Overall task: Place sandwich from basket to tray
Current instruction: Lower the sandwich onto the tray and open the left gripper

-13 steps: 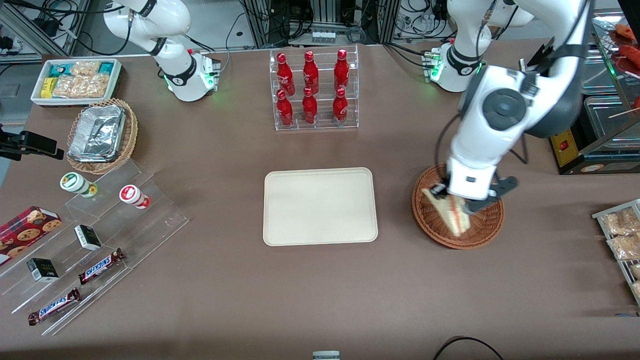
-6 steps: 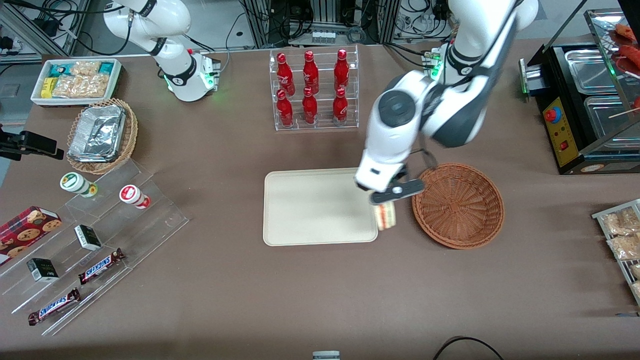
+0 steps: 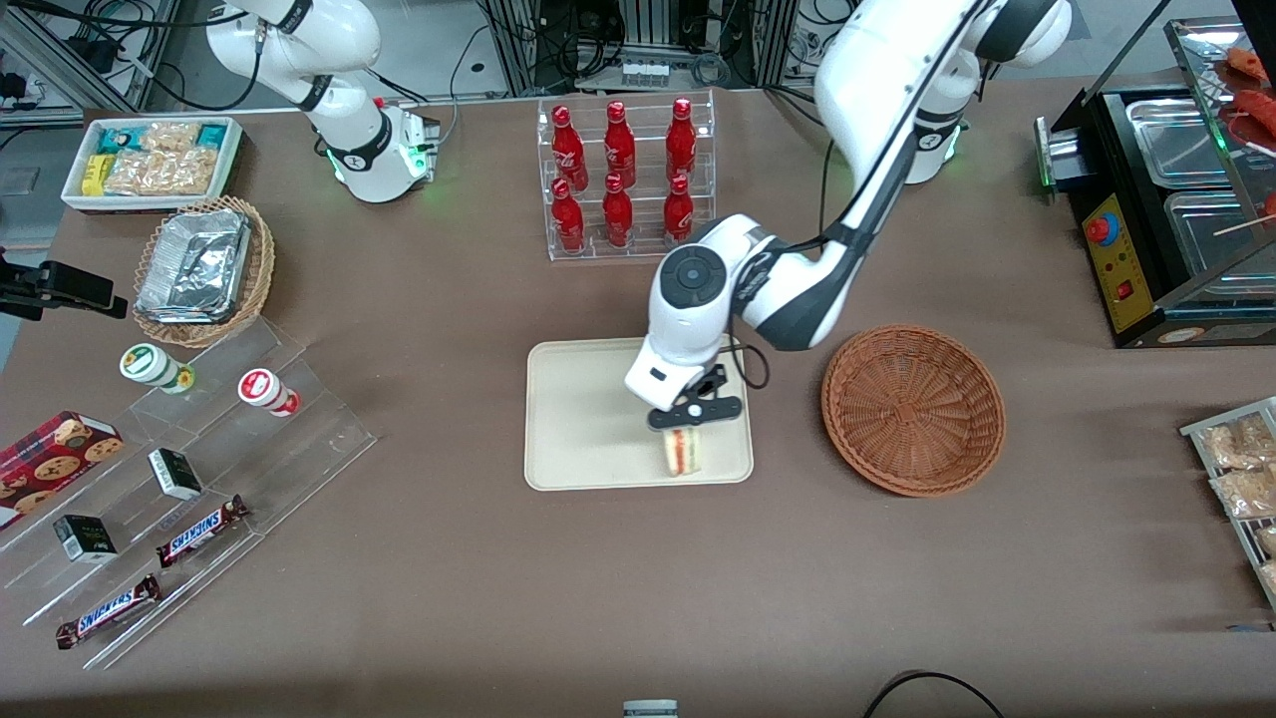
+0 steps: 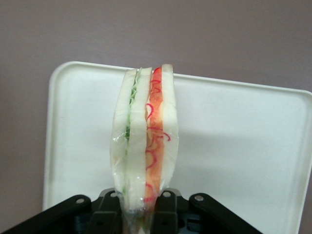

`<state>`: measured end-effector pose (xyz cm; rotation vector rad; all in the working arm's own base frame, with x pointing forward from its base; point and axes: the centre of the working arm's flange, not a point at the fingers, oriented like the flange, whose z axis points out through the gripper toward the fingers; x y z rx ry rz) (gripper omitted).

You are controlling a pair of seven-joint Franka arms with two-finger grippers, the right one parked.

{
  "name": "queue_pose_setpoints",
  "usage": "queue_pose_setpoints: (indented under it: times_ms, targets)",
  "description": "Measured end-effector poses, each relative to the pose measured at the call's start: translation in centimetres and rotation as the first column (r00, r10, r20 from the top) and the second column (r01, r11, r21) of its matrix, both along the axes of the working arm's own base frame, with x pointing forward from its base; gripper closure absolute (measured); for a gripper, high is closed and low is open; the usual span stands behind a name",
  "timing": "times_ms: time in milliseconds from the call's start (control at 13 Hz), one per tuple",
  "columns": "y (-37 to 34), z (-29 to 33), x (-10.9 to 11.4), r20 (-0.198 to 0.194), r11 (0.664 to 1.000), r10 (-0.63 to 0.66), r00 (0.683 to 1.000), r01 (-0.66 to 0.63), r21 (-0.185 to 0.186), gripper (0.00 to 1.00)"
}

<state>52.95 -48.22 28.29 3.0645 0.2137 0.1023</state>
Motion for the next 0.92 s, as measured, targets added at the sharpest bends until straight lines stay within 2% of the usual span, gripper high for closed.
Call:
queue_pose_setpoints:
  times_ms: [154,462,692,769,923]
  targets:
    - [-2.3,-2.3,-1.6,0.015,0.999,-0.04,0.999,0.04,-0.023,0.82]
    - [-4.7,-5.5,-4.5,-0.014,0.995,-0.097,0.995,0.097,-0.001,0.82]
    - [-4.9,-5.7,-4.8,-0.012,0.994,-0.106,0.994,0.106,0.001,0.82]
    - [-4.9,-5.7,-4.8,-0.012,0.994,-0.106,0.994,0.106,0.001,0.75]
    - [-4.9,-5.6,-4.6,-0.009,0.995,-0.104,0.995,0.104,0.0,0.54]
